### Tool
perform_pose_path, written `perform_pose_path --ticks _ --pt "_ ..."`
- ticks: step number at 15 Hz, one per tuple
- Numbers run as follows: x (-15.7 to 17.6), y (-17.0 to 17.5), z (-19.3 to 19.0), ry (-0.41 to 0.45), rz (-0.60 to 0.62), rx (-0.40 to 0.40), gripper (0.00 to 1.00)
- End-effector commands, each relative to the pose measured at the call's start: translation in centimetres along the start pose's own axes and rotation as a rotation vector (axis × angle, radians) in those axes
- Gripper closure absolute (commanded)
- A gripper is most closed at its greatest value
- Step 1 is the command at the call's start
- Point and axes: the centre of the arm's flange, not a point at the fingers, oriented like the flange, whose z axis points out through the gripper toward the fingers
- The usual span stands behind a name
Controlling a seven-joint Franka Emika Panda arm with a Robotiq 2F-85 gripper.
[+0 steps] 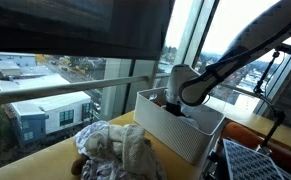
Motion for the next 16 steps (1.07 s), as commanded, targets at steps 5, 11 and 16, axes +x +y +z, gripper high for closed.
perform_pose_path --ticks 5,11,16 --pt "-0.4 1.1 -4.5 0.007 0.05 0.057 0.56" --pt "-3.6 2.9 -12.7 0.047 0.15 0.126 0.94" --pt "-5.7 4.9 -21.9 0.126 0.191 0.127 0.93"
